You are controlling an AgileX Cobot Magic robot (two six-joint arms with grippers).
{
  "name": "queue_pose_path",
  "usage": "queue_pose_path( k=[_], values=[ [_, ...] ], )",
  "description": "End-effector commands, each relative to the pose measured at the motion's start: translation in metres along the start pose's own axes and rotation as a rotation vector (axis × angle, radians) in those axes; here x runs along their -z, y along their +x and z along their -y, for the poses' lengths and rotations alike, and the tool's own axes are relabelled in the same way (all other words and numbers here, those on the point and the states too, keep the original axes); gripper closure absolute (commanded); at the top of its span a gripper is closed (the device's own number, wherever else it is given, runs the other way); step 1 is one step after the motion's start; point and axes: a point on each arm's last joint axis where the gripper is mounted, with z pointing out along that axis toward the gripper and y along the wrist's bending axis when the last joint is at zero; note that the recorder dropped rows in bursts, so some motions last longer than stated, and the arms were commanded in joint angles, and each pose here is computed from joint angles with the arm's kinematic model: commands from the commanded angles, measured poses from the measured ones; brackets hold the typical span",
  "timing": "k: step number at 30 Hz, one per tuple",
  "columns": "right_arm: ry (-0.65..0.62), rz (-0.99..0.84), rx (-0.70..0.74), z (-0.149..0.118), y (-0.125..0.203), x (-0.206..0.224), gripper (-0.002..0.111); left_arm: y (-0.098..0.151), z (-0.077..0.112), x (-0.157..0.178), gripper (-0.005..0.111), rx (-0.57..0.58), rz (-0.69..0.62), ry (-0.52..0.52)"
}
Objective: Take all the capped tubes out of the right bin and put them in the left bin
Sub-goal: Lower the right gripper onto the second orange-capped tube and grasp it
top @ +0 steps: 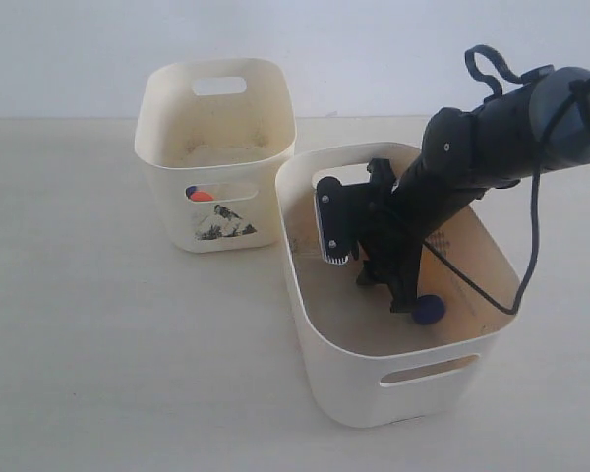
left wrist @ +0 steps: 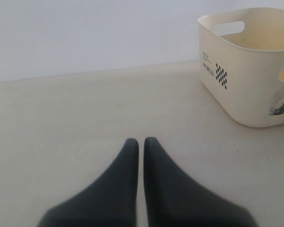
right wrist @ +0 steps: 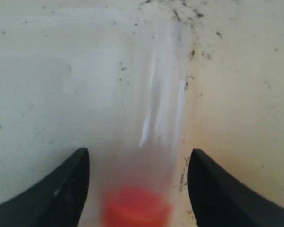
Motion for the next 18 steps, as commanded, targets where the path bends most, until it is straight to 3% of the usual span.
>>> queue_pose_path(
  k=[1,4,11,18],
  values=[
    [-0.093,-0.023,-0.005,-0.013,0.006,-0.015,0.049,-0.003,0.000,0.000,0.102,0.018,0.020,0.001],
    [-0.114,-0.033,0.016,-0.015,0.007,-0.015,0.054,-0.003,0.000,0.000,0.102,0.018,0.020,0.001],
    [-0.180,-0.044,0.022,-0.021,0.008,-0.014,0.108,-0.003,0.000,0.000,0.102,0.018,0.020,0.001],
    [-0.098,-0.029,-0.024,-0.008,0.001,0.014,0.108,-0.003,0.000,0.000,0.102,0.018,0.020,0.001]
  ],
)
